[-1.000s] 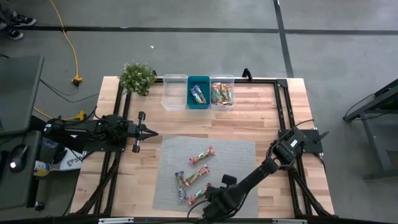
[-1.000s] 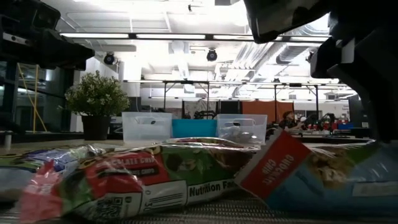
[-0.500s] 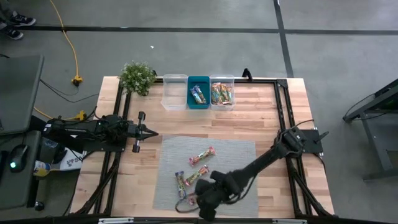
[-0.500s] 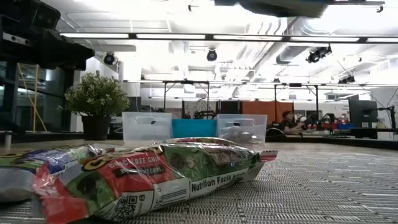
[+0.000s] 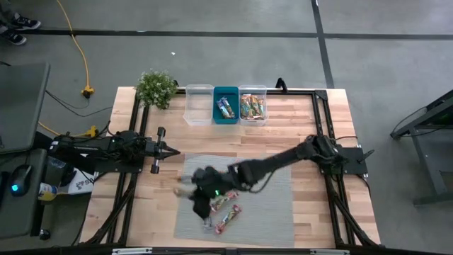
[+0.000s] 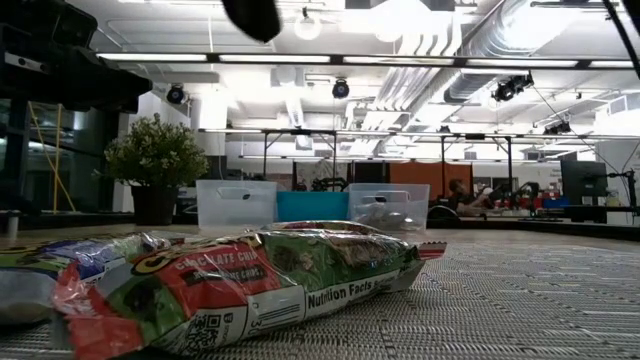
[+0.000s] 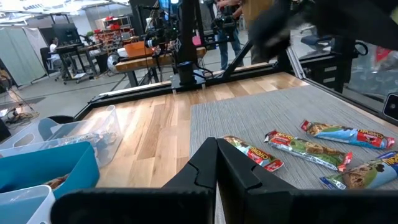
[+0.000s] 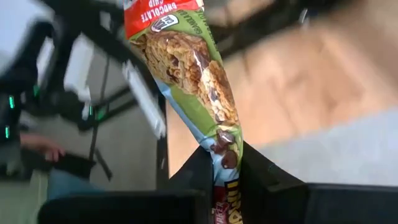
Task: Pick and place Granola Bars by type
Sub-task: Put the red granola bar into the left transparent bin
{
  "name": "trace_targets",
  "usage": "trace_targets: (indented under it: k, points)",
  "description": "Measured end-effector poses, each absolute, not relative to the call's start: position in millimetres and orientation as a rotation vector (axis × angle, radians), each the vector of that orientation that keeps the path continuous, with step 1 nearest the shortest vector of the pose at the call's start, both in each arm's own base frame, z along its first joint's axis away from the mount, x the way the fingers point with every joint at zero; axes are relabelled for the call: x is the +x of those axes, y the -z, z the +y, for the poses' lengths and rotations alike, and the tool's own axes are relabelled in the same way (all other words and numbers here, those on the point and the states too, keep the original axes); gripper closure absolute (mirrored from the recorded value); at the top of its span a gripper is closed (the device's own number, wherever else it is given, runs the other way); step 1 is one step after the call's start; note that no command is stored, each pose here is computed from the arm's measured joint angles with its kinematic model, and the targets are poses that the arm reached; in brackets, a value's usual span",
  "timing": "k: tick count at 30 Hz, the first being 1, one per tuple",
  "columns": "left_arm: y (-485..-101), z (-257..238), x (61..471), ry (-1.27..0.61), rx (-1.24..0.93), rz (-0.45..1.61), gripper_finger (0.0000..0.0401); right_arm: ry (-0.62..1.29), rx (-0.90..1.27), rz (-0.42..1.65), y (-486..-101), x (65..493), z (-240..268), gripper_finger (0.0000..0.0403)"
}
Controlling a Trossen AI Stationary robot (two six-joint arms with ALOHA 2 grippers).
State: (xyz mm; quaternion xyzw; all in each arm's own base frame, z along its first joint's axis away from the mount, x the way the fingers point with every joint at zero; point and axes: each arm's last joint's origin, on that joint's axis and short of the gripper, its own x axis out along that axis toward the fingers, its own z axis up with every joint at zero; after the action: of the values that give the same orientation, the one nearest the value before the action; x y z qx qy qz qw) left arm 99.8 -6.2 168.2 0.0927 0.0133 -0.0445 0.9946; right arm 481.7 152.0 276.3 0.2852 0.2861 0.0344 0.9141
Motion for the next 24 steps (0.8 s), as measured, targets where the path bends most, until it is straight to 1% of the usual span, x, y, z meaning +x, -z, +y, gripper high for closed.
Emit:
trace_targets:
  k: [10,17,24]
  points:
    - [-168.2,-6.3,99.8,0.090,0.186,0.027,0.0400,0.003,0.611,0.338,-298.2,509.8,42.6,0.0370]
    - [-168.3,-6.3,99.7,0.090,0.186,0.026,0.0400,0.084,0.636,0.226,-310.9,509.1,-43.1,0.0369]
    - [-168.2,-6.2,99.8,0.089,0.186,0.027,0.0400,0.137,0.609,0.201,-312.2,496.0,-119.9,0.0372]
